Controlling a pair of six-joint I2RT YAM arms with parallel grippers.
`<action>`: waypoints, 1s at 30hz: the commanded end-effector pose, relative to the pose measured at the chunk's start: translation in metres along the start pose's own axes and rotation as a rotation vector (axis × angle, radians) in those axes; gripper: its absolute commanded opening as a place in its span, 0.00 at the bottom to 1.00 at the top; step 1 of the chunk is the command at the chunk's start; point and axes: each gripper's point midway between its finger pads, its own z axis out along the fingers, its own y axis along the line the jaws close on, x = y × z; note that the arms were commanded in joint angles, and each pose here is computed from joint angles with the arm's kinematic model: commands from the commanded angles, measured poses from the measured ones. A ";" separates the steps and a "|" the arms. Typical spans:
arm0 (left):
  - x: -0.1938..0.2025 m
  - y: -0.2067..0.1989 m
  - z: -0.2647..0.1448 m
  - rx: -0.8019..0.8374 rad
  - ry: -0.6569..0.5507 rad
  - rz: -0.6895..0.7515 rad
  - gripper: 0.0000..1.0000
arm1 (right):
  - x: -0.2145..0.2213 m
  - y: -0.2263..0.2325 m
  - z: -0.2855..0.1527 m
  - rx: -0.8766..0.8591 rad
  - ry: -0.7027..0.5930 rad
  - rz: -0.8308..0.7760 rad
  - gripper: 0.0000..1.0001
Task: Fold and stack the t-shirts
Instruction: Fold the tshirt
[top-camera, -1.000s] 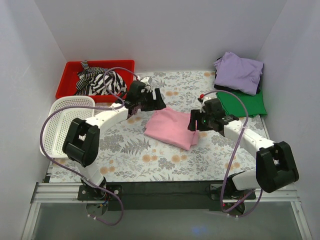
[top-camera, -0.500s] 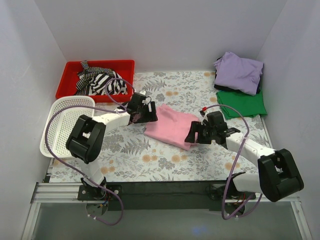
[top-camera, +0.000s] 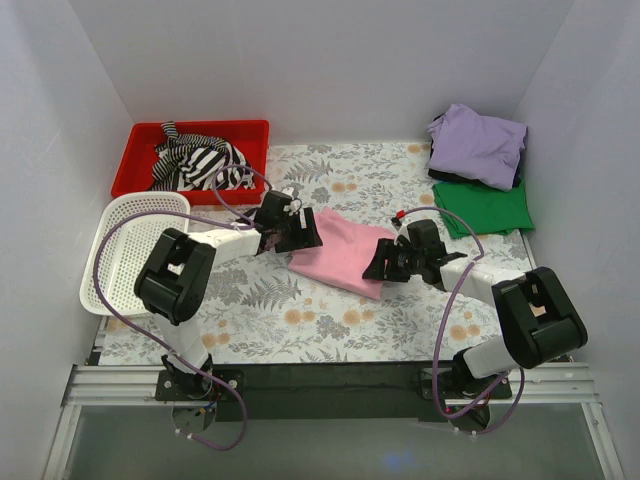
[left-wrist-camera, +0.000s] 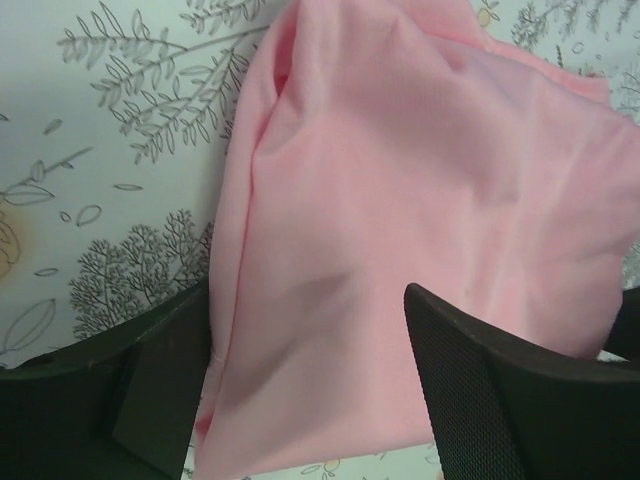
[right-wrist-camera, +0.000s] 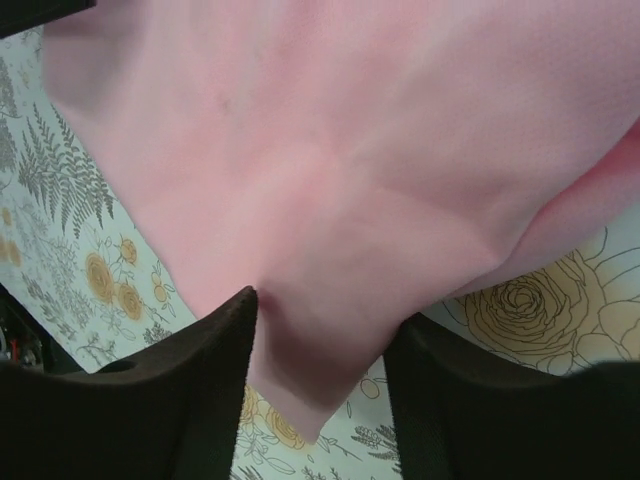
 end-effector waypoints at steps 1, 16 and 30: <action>0.020 -0.014 -0.011 0.097 0.049 -0.054 0.73 | 0.006 0.000 0.010 -0.028 0.030 0.017 0.55; 0.091 0.009 -0.071 0.060 0.031 -0.215 0.72 | -0.015 -0.045 0.005 0.076 0.087 -0.038 0.02; -0.002 -0.026 -0.094 0.055 -0.192 -0.061 0.73 | -0.112 0.012 -0.069 0.087 -0.188 -0.268 0.80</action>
